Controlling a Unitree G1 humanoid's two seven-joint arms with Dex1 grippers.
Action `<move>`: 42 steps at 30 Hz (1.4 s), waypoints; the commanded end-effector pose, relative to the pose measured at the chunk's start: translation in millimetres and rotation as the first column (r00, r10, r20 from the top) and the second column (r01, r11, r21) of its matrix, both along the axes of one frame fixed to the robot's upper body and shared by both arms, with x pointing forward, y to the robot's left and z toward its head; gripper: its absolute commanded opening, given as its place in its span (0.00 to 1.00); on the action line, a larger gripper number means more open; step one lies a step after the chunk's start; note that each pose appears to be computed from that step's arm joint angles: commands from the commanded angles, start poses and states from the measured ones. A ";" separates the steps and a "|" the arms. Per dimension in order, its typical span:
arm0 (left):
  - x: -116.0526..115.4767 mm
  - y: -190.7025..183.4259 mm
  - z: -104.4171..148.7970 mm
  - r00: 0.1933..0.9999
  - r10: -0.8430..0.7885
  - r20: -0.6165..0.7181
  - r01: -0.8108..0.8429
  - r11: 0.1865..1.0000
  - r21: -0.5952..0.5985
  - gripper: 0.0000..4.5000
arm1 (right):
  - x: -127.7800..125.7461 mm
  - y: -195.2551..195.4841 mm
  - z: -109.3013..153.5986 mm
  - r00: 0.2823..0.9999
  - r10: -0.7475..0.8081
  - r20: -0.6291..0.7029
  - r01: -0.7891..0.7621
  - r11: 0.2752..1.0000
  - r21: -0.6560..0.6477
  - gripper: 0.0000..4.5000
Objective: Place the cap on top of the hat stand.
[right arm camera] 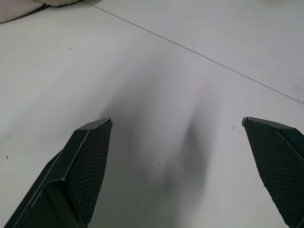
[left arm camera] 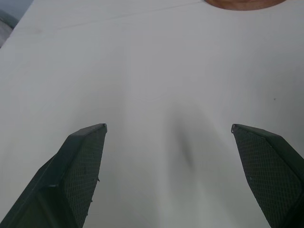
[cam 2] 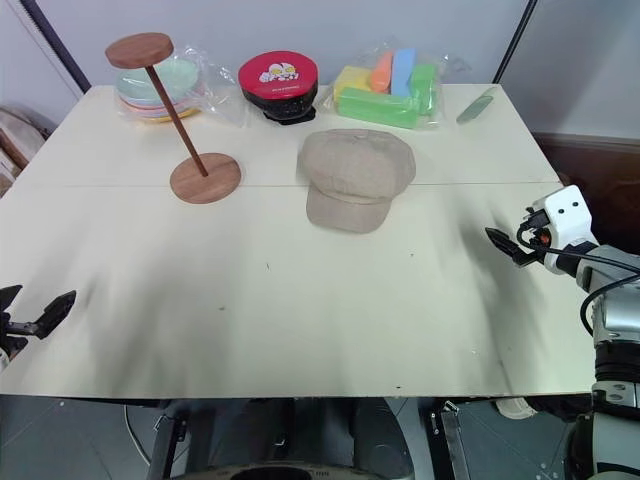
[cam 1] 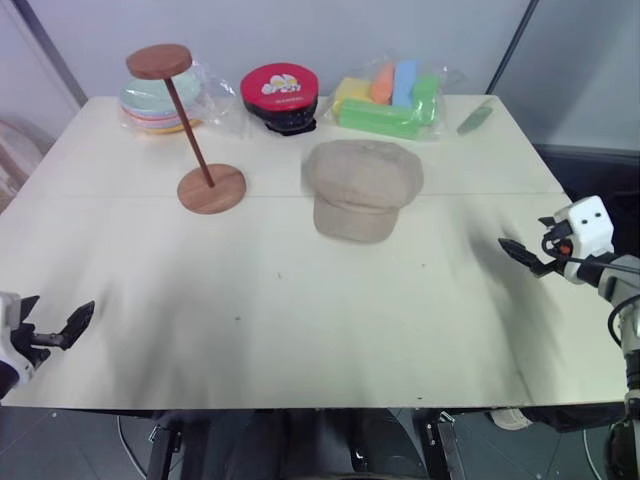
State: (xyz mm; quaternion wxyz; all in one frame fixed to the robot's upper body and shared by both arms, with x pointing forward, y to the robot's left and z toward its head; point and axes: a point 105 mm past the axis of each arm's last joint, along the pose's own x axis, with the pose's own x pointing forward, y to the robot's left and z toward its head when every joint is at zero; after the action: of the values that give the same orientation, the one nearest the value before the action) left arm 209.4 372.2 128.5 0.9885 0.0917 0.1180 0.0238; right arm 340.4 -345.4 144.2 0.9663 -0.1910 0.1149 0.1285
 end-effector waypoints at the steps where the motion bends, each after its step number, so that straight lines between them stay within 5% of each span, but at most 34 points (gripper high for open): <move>1: 1.6 0.3 15.0 0.999 -0.016 0.037 0.014 0.999 0.039 0.98 | 1.6 -3.5 19.6 0.998 0.000 0.060 0.002 1.000 -0.026 1.00; 14: 20.8 -24.9 32.2 0.986 -0.156 0.065 0.158 0.987 -0.027 0.98 | -1.2 17.7 28.1 0.995 0.061 0.075 -0.054 0.994 -0.096 1.00; 23: 28.9 -130.4 79.2 0.716 -0.698 0.016 0.695 0.710 -0.116 0.98 | -6.3 132.6 55.5 0.914 0.360 0.189 -0.248 0.861 -0.445 1.00; 30: 33.7 -167.1 83.4 0.547 -0.836 -0.042 0.829 0.547 -0.117 0.98 | -9.4 202.6 7.3 0.841 0.519 0.152 -0.319 0.703 -0.636 1.00; 42: 51.4 -180.3 95.5 0.505 -0.863 -0.019 0.860 0.504 -0.082 0.98 | 45.1 250.8 -30.5 0.852 0.479 0.210 -0.192 0.659 -0.727 1.00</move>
State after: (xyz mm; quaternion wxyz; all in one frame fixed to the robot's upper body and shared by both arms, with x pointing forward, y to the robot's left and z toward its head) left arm 259.2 191.2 218.6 0.8670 0.0985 0.0939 -0.4794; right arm 379.9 -96.2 117.2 0.7910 -0.5639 -0.0739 0.2256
